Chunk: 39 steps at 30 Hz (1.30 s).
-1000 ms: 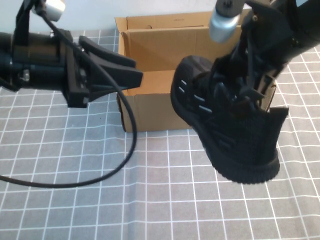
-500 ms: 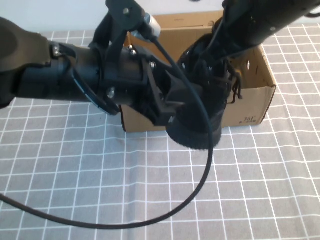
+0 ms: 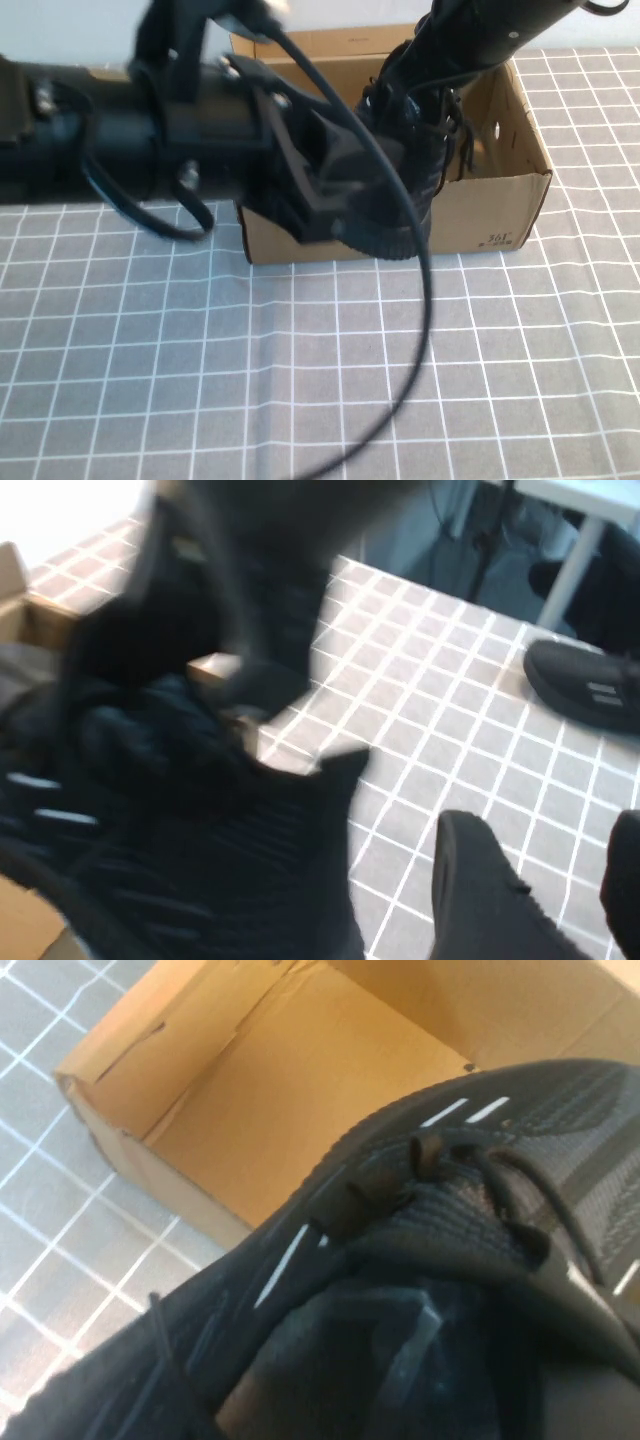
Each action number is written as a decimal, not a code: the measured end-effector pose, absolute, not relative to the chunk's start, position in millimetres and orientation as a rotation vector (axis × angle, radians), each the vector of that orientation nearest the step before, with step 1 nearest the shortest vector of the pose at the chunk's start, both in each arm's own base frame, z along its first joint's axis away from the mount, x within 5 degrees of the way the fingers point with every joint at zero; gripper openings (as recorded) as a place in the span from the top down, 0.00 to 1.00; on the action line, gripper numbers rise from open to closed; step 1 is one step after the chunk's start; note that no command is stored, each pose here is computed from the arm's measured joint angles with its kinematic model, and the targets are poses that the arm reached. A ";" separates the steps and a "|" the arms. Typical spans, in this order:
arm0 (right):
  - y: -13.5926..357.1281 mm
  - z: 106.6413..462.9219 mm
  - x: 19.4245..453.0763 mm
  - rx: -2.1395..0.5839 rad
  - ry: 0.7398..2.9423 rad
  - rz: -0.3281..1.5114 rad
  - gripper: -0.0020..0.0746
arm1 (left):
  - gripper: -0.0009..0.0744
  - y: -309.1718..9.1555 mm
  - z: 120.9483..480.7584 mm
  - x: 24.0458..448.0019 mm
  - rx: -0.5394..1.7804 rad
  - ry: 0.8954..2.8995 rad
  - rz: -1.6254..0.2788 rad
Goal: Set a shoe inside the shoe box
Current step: Hand over the shoe, then place the shoe in the shoe box
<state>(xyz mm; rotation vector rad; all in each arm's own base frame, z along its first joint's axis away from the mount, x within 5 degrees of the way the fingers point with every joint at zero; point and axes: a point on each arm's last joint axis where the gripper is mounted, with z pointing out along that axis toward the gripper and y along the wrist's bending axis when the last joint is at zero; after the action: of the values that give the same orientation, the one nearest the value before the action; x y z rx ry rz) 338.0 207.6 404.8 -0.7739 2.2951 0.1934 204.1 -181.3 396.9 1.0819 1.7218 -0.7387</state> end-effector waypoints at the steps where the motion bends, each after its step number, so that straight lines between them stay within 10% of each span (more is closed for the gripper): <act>1: 206.0 404.7 340.4 -0.763 2.297 0.192 0.98 | 0.66 -185.2 396.2 201.1 1.096 1.722 -0.737; 12: 205.1 402.2 347.9 -0.738 2.292 0.191 0.98 | 0.63 -203.1 379.6 214.6 1.064 1.763 -0.477; 24: 208.3 409.5 352.8 -0.686 2.213 0.225 0.98 | 0.27 -215.1 359.1 235.7 1.062 1.778 -0.410; 39: 209.8 409.3 350.1 -0.686 2.237 0.263 0.98 | 0.25 -239.6 314.2 276.0 0.969 1.804 -0.362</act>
<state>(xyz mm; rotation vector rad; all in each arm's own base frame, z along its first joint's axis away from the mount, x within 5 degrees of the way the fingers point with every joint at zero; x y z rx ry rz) 350.1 209.8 409.3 -0.6861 2.2370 0.2630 276.0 -239.6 314.2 0.9695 1.8045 -0.3623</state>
